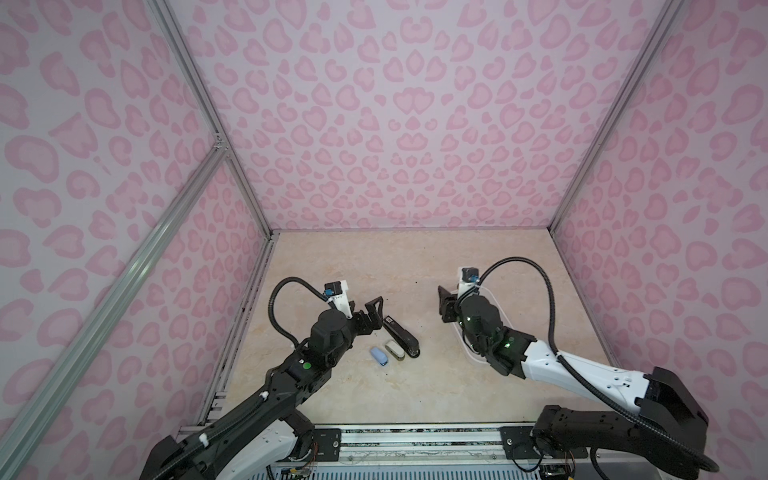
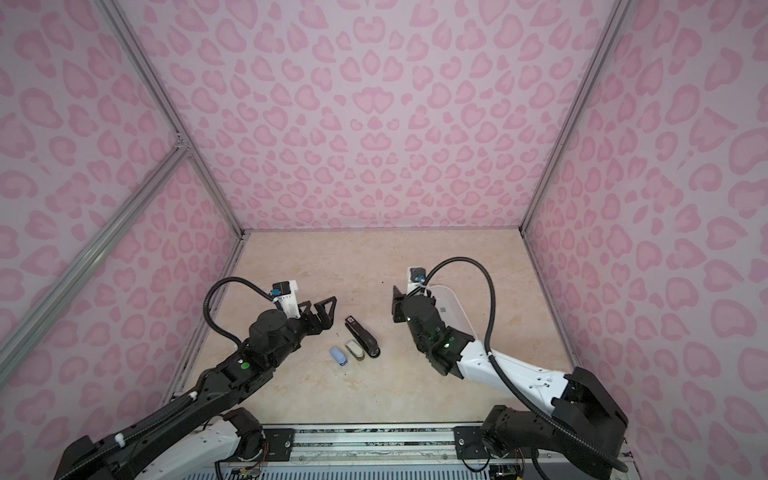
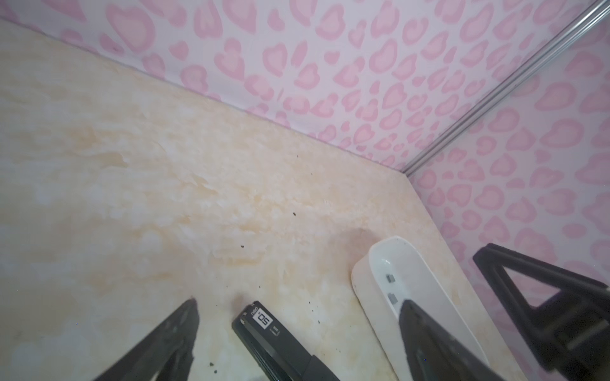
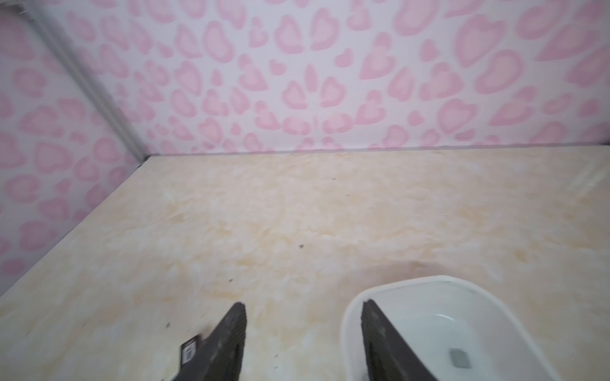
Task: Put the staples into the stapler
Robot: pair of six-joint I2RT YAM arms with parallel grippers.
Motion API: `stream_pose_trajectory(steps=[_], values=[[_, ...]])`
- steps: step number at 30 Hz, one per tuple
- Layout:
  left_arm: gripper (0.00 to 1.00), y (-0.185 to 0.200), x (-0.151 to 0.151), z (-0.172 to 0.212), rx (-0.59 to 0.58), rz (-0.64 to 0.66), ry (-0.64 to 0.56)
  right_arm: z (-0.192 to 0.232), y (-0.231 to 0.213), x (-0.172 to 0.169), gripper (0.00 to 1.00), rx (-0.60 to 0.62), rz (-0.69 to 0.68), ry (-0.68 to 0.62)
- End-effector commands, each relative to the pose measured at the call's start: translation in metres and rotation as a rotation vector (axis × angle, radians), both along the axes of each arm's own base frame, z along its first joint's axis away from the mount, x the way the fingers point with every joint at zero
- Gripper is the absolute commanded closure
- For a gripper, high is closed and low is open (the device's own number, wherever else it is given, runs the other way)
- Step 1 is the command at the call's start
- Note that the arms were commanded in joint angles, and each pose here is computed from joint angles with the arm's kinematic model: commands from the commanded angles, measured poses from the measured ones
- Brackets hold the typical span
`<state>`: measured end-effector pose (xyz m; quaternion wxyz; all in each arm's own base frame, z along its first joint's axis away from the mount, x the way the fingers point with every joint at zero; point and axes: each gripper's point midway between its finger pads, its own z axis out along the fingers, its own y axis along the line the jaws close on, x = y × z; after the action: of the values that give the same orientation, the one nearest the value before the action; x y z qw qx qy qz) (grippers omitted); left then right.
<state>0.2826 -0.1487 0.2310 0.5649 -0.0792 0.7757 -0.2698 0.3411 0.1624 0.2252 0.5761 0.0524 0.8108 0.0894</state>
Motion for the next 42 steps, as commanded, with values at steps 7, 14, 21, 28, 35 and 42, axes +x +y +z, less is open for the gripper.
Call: stream_pose_trajectory(steps=[7,14,21,28,35,42], values=[[0.04,0.091,-0.009,0.033,0.352,0.370,-0.123,-0.080,-0.162,-0.044,0.45,0.130,-0.302,0.366],[0.04,0.136,-0.005,0.028,0.452,0.563,-0.111,-0.131,-0.161,-0.037,0.54,0.296,-0.235,0.503],[0.04,0.171,0.004,-0.043,0.532,0.704,-0.017,-0.166,-0.121,-0.027,0.60,0.407,-0.077,0.622],[0.04,0.175,0.008,-0.052,0.524,0.711,-0.040,-0.173,-0.085,-0.028,0.61,0.357,-0.015,0.639],[0.04,0.206,0.007,-0.082,0.498,0.798,0.042,-0.151,-0.094,-0.020,0.61,0.273,-0.083,0.575],[0.04,0.220,0.029,-0.092,0.524,0.807,0.084,-0.055,-0.185,0.010,0.16,0.094,-0.369,0.241]])
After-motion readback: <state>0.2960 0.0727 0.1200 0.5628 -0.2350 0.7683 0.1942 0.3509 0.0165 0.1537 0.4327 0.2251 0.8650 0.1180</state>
